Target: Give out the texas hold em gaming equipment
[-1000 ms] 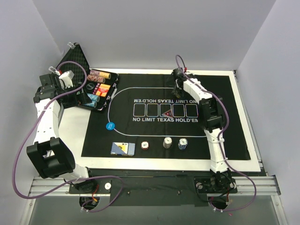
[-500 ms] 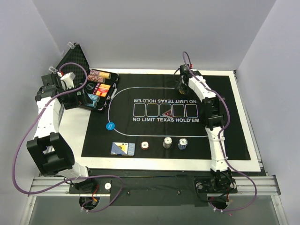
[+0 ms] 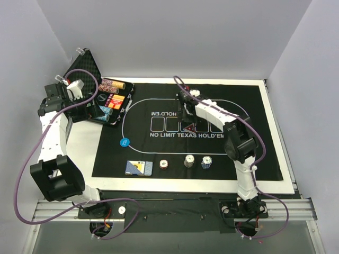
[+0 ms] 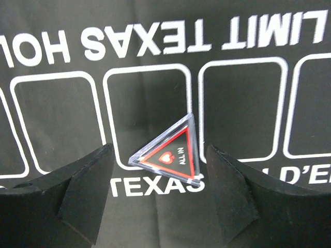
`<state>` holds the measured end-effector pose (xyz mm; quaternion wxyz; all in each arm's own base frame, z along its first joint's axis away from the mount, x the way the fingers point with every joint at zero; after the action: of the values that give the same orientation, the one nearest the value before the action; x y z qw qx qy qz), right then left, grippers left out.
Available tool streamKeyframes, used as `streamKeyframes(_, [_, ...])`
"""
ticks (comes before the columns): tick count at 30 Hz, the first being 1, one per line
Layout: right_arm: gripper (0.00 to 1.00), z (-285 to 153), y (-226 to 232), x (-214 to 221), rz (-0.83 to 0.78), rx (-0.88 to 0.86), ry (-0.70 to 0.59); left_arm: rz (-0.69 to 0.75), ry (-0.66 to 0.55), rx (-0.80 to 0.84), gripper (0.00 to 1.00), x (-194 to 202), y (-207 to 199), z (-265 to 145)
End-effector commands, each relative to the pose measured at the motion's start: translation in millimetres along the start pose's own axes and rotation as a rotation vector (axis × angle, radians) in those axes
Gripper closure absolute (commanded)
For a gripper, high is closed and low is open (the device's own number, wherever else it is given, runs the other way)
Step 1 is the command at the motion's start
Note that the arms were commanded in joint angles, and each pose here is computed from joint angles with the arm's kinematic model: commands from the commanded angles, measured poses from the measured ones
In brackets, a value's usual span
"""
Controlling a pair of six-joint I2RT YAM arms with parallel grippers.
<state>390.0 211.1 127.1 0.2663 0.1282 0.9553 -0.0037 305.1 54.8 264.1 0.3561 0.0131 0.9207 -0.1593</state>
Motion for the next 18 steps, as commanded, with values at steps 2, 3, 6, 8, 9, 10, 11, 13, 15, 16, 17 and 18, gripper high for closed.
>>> streamKeyframes(2, [0.35,6,-7,20,-0.051,0.063,-0.001,0.035,-0.064,0.006,0.05,-5,-10,-21])
streamKeyframes(3, [0.35,7,-7,21,-0.051,0.068,-0.002,0.037,-0.068,0.006,0.05,-4,-11,-24])
streamKeyframes(6, [0.36,12,-4,22,-0.051,0.071,0.003,0.04,-0.073,0.002,0.05,-4,-13,-26])
streamKeyframes(8, [0.37,12,-4,23,-0.051,0.073,0.004,0.044,-0.073,-0.003,0.05,-5,-13,-29])
streamKeyframes(9, [0.37,12,-4,23,-0.051,0.076,0.004,0.047,-0.076,-0.006,0.05,-5,-13,-30])
streamKeyframes(10, [0.38,13,-5,23,-0.052,0.08,0.004,0.049,-0.075,-0.01,0.05,-5,-13,-30])
streamKeyframes(11, [0.38,15,-6,25,-0.055,0.087,0.007,0.052,-0.077,-0.014,0.05,-5,-14,-31])
streamKeyframes(13, [0.39,16,-8,26,-0.051,0.09,0.013,0.055,-0.079,-0.019,0.05,-5,-14,-32])
streamKeyframes(15, [0.4,19,-8,31,-0.05,0.078,0.022,0.052,-0.077,-0.02,0.05,-5,-13,-32])
streamKeyframes(16, [0.4,20,-7,32,-0.045,0.066,0.02,0.051,-0.076,-0.019,0.05,-4,-13,-32])
streamKeyframes(17, [0.4,22,-8,35,-0.048,0.063,0.028,0.05,-0.075,-0.017,0.05,-4,-13,-32])
streamKeyframes(18, [0.42,22,-8,35,-0.045,0.063,0.028,0.052,-0.078,-0.019,0.05,-5,-13,-32])
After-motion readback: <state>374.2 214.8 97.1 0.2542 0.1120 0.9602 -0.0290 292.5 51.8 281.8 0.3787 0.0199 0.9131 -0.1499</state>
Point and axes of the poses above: each gripper's point midway between its finger pads, its own z axis out along the fingers, its own y axis along the line the jaws close on, x = y × z, the point moved 9 cm from there along -z, back along the fingers, and after that the axes turned 9 degrees about z, right-handed, at the moved point
